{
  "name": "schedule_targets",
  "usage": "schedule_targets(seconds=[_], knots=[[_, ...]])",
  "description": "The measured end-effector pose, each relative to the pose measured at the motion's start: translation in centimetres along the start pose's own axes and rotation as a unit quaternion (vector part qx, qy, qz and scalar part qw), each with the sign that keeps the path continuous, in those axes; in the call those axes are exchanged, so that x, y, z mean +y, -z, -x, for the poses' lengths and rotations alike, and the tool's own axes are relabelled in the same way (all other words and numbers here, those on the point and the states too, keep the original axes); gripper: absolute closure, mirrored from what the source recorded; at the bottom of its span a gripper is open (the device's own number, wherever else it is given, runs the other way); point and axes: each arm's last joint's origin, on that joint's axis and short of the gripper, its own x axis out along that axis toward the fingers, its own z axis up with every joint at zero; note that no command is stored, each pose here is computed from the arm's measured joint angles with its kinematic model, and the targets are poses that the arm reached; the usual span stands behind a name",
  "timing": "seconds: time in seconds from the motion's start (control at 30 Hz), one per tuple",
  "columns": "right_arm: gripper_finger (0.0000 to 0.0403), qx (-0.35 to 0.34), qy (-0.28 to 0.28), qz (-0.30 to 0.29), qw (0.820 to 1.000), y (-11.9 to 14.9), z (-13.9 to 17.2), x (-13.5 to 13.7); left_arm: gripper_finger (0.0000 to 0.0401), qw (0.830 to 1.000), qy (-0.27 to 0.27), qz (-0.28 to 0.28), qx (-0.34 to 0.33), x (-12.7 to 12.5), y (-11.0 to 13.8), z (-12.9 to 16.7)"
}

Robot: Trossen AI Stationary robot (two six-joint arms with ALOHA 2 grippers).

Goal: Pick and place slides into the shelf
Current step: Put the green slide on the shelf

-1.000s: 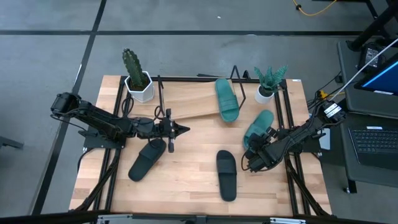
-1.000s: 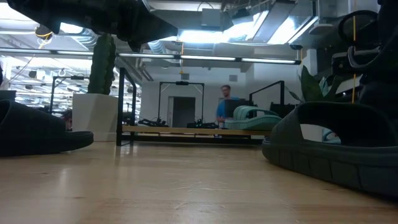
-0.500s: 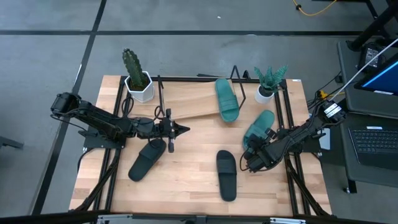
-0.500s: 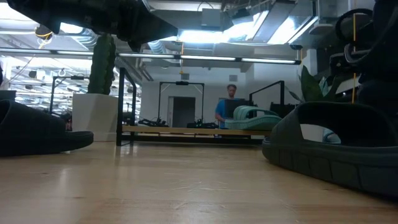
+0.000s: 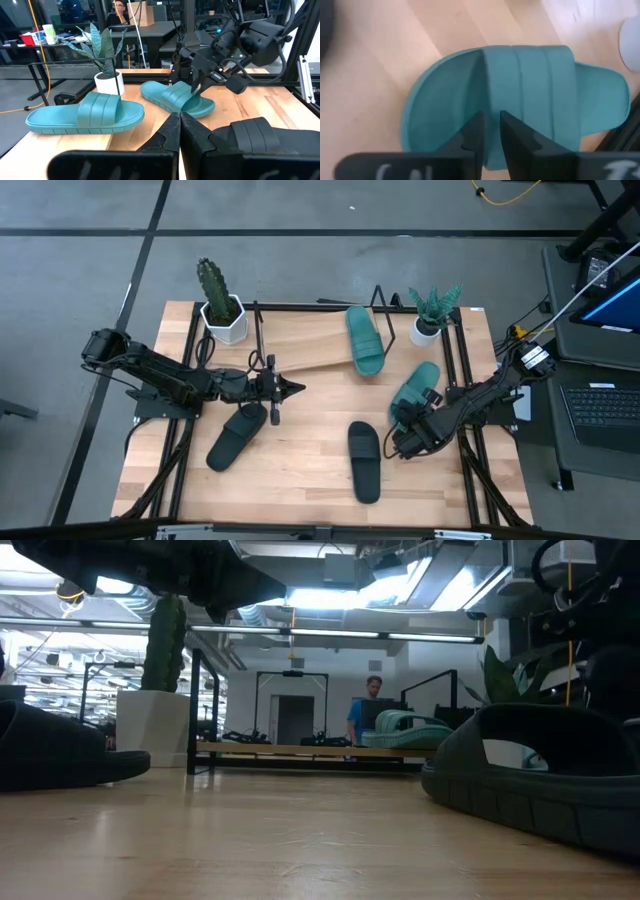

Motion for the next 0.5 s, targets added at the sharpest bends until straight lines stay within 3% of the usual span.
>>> schedule_targets(seconds=[0.27,0.5], knots=[[0.0288,0.011,-0.006,0.016,1.0,-0.01,0.12,0.06,0.0401,1.0,0.0,0.012,0.0,0.0,0.0,0.0],[0.0275,0.045,-0.021,0.016,0.999,0.18,0.14,0.14,0.0401,1.0,0.0,0.012,0.001,0.0,0.01,0.0]])
